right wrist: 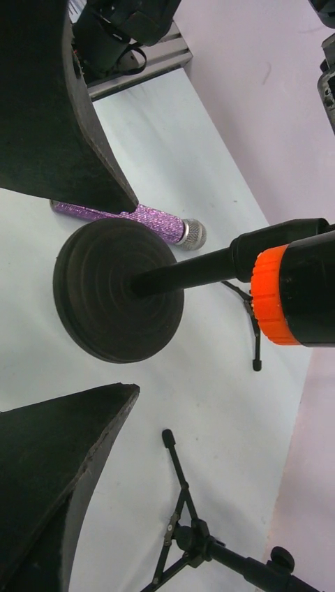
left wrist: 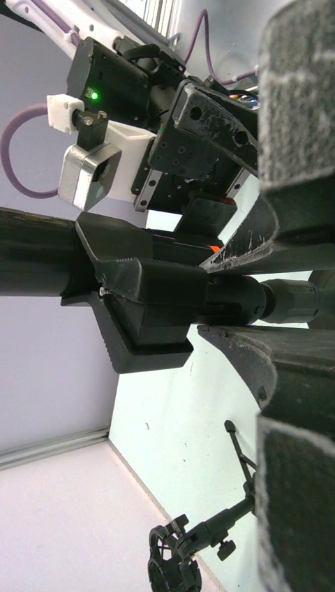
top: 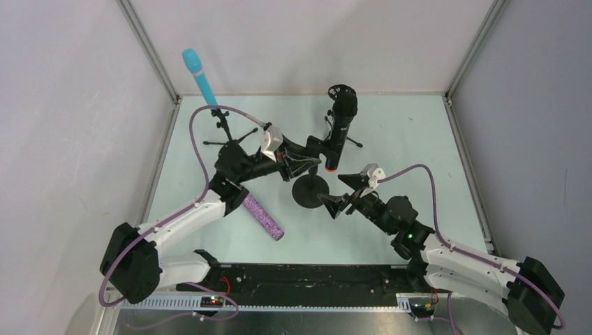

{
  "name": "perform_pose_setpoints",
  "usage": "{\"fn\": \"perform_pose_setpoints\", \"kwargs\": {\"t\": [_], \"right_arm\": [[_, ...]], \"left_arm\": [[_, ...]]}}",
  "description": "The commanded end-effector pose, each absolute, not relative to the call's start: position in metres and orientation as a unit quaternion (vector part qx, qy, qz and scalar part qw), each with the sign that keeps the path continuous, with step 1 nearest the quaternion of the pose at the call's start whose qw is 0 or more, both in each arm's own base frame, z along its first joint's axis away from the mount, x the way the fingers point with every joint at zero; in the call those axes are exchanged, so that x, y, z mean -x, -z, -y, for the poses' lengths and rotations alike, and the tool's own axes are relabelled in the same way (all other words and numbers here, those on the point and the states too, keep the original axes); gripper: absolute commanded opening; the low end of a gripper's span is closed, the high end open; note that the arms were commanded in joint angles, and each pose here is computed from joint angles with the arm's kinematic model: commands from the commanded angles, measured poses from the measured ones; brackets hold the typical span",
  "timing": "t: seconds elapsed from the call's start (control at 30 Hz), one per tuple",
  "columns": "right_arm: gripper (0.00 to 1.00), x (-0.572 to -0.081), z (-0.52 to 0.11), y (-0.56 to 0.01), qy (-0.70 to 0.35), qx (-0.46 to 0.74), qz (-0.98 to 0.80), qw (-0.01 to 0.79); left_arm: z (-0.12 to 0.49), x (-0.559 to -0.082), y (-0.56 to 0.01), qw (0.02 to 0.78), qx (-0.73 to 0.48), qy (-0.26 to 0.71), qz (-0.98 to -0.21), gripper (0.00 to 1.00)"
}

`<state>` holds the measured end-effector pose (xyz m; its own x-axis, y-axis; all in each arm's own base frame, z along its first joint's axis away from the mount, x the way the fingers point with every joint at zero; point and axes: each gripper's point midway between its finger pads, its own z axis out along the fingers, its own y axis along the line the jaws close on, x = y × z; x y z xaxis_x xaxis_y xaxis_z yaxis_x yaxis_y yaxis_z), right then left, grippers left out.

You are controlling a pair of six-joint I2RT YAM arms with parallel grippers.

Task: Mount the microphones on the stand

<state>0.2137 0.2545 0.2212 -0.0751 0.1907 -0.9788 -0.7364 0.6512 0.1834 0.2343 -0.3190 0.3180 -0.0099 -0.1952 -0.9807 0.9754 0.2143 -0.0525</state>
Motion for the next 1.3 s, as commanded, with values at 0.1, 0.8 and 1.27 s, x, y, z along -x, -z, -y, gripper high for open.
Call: {"fn": "perform_pose_setpoints", "kwargs": {"t": [0.1, 0.8, 1.27], "right_arm": [[0.93, -0.223, -0.26, -0.272, -0.376, 0.179, -0.579, 0.701], [0.54, -0.235, -0.295, -0.261, -0.4, 0.195, -0.57, 0.691], [0.0, -0.24, -0.3, -0.226, -0.37, 0.223, -0.606, 0.668]], "left_arm": [[0.312, -0.222, -0.406, 0.673, -0.35, 0.499, -0.42, 0.0], [0.325, -0.209, -0.425, 0.685, -0.322, 0.52, -0.396, 0.0], [0.316, -0.201, -0.438, 0.698, -0.3, 0.536, -0.368, 0.0]]}}
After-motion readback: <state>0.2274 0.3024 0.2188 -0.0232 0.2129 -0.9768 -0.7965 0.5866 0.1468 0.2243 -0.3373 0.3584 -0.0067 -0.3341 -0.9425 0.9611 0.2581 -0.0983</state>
